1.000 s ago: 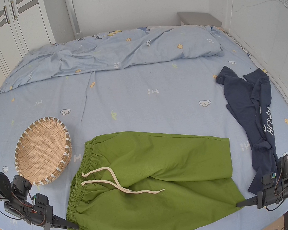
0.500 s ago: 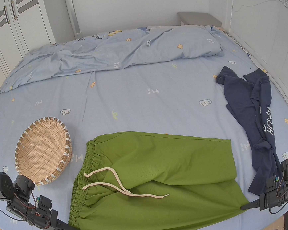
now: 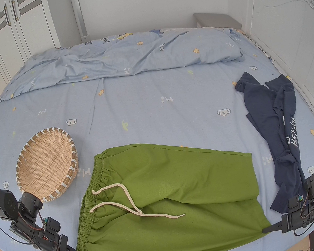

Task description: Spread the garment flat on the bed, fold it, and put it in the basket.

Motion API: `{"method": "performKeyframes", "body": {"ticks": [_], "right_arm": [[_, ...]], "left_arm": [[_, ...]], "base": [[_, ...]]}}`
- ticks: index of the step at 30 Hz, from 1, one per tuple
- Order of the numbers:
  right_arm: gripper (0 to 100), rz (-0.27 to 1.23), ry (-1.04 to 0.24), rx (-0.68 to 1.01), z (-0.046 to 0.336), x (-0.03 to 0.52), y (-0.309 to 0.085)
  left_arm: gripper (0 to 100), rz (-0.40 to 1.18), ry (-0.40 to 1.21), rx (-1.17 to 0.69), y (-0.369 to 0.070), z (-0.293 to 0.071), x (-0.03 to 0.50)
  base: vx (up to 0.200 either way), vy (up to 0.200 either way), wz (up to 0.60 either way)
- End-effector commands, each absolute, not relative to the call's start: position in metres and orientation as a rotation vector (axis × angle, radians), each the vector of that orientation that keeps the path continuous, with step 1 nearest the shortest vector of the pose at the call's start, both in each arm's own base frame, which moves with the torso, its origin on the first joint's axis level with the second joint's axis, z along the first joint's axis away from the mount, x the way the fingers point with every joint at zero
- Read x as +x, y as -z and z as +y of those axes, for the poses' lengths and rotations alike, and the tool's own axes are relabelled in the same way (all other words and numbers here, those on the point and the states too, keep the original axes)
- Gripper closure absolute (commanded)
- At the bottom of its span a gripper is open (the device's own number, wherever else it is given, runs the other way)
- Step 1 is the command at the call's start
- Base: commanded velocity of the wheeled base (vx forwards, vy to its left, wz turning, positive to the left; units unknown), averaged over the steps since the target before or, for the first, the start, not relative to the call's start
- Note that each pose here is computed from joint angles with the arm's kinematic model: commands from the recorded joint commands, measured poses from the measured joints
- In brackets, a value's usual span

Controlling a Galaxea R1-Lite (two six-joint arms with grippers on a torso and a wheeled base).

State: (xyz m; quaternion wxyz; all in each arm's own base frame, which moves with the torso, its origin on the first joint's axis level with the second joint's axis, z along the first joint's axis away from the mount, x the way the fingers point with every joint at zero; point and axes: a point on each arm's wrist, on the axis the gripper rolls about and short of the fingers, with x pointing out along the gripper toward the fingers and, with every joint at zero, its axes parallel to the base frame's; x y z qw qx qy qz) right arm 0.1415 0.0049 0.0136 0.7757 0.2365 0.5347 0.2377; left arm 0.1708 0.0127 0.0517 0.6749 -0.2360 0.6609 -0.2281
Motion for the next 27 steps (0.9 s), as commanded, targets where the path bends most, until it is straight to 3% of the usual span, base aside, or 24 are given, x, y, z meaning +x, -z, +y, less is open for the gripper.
{"method": "performKeyframes", "body": {"ticks": [1,9,10,21,27], "right_arm": [[100,1.176,-0.512,0.519,0.005,0.137,-0.012],[100,1.181,-0.502,0.511,0.005,0.137,-0.012],[0,1.182,-0.502,0.51,0.005,0.137,-0.011],[0,1.149,-0.516,0.508,0.004,0.137,-0.014],[0,0.941,-0.568,0.429,0.006,0.139,-0.039]], "left_arm": [[100,1.488,0.513,-0.53,-0.052,0.012,0.171],[100,1.495,0.512,-0.521,-0.051,0.012,0.17],[0,1.495,0.513,-0.52,-0.051,0.012,0.17],[0,1.482,0.507,-0.522,-0.053,0.014,0.172],[0,1.348,0.509,-0.48,-0.094,0.012,0.157]], "base": [[0.0,0.0,0.0],[0.0,0.0,0.0],[0.0,0.0,0.0],[0.0,0.0,0.0],[0.0,0.0,0.0]]}}
